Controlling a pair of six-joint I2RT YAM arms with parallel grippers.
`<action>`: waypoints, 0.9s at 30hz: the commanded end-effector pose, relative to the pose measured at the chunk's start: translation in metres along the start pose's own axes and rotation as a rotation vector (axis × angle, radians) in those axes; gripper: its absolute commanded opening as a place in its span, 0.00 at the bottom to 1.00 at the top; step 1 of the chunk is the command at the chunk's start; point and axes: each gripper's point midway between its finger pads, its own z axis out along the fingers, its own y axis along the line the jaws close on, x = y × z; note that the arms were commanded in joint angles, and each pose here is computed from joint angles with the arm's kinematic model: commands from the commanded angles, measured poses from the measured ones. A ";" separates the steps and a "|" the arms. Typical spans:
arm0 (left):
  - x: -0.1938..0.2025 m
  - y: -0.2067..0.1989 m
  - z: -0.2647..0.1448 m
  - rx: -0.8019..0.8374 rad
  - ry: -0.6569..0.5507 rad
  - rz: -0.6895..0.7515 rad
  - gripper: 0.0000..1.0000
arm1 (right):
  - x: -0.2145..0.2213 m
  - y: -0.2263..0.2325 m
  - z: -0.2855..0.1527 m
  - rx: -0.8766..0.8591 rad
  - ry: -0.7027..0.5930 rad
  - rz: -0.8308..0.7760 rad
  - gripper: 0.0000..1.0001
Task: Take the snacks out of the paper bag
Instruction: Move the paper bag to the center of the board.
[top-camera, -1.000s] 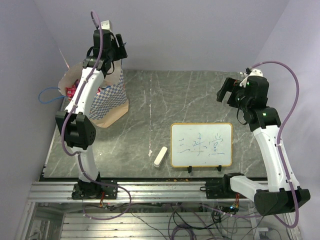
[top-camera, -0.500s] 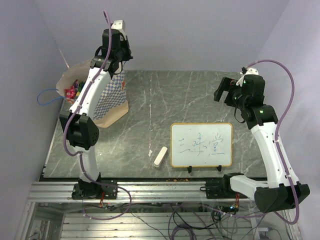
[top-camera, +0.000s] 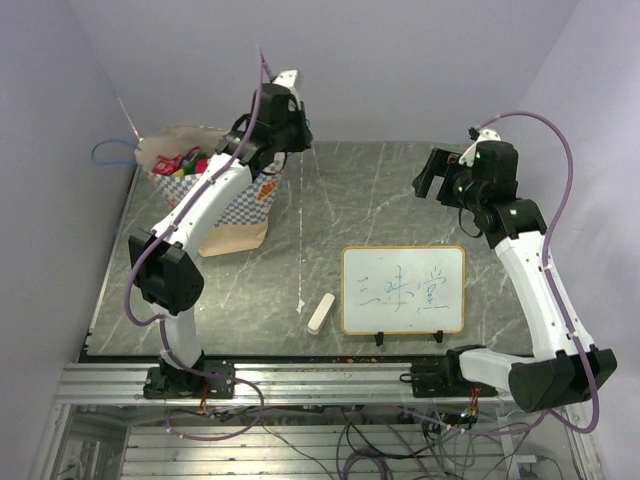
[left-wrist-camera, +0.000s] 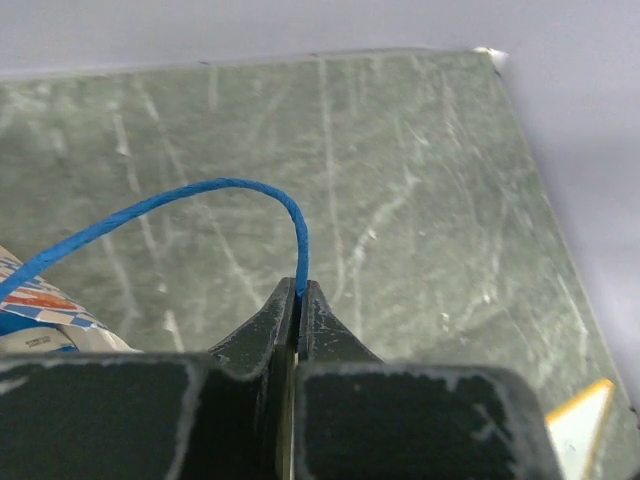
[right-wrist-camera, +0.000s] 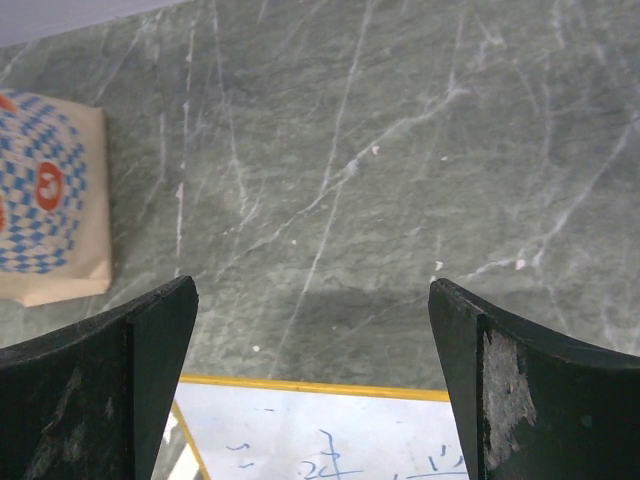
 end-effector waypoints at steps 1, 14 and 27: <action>-0.030 -0.097 -0.034 0.259 -0.090 -0.056 0.07 | -0.016 0.025 0.006 -0.096 -0.007 0.060 1.00; -0.045 -0.042 -0.122 0.112 -0.072 -0.062 0.76 | -0.026 0.096 0.035 -0.396 0.091 0.237 0.94; -0.056 0.174 -0.237 -0.408 -0.143 -0.411 0.89 | -0.019 0.235 0.047 -0.742 0.153 0.338 0.96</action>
